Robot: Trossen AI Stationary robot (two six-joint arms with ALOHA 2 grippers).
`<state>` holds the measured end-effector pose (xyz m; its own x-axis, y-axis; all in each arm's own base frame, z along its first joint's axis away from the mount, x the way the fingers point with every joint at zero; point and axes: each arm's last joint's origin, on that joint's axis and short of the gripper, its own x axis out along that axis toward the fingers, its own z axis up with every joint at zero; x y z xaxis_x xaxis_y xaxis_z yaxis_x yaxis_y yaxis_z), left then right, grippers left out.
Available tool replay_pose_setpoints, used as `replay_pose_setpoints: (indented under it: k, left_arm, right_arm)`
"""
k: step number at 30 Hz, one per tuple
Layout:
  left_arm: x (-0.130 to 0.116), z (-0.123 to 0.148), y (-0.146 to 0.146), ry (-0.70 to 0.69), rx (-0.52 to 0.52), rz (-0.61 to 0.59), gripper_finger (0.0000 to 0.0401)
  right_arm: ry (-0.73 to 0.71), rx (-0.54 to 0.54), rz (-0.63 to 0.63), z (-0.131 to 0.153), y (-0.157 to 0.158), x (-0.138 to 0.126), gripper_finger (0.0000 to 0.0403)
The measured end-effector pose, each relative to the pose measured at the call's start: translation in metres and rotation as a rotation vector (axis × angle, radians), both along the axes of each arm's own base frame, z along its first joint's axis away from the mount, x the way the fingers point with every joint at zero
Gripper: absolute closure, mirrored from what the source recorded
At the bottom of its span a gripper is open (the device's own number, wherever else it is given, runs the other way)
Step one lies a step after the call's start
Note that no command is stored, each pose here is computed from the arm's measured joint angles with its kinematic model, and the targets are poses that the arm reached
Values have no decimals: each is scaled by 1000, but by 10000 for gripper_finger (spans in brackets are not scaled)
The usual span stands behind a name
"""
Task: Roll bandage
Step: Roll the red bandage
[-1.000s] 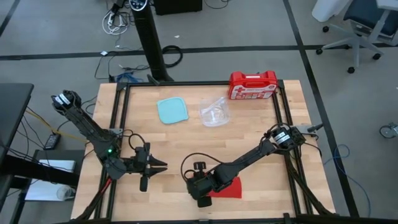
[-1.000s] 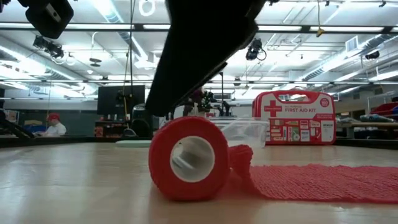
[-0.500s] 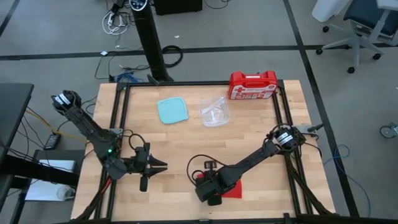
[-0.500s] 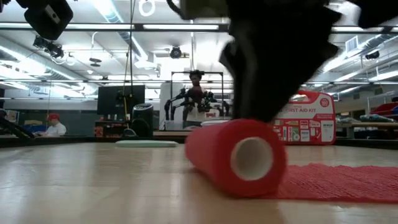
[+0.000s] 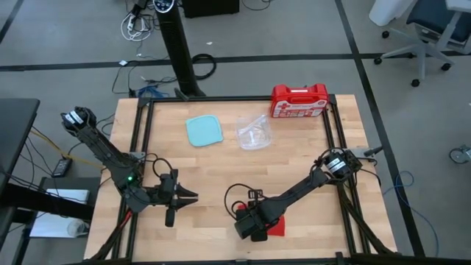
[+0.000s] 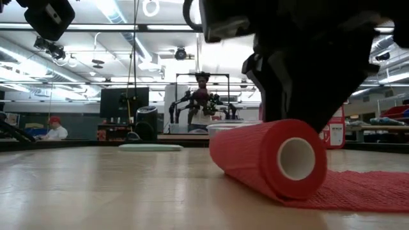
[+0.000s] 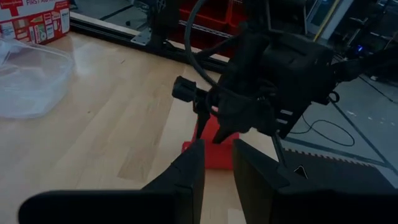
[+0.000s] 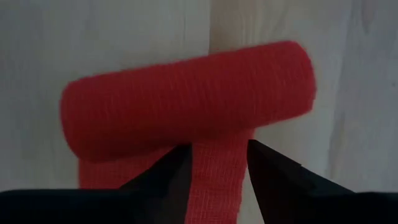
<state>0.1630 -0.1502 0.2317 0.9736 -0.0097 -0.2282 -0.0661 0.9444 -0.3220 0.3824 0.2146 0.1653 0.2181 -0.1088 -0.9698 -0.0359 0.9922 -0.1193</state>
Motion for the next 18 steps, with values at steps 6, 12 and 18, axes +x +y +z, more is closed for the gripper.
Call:
replay_pose_setpoints:
  k: [6,12,18]
  left_arm:
    - [0,0,0,1,1,0,316]
    - [0,0,0,2,2,1,316]
    - [0,0,0,2,3,2,316]
  right_arm:
    - [-10,7,-6,9,1,-3,251]
    - [-88,24,-31,23,0,-1,251]
    - [-231,82,-61,32,-1,13,251]
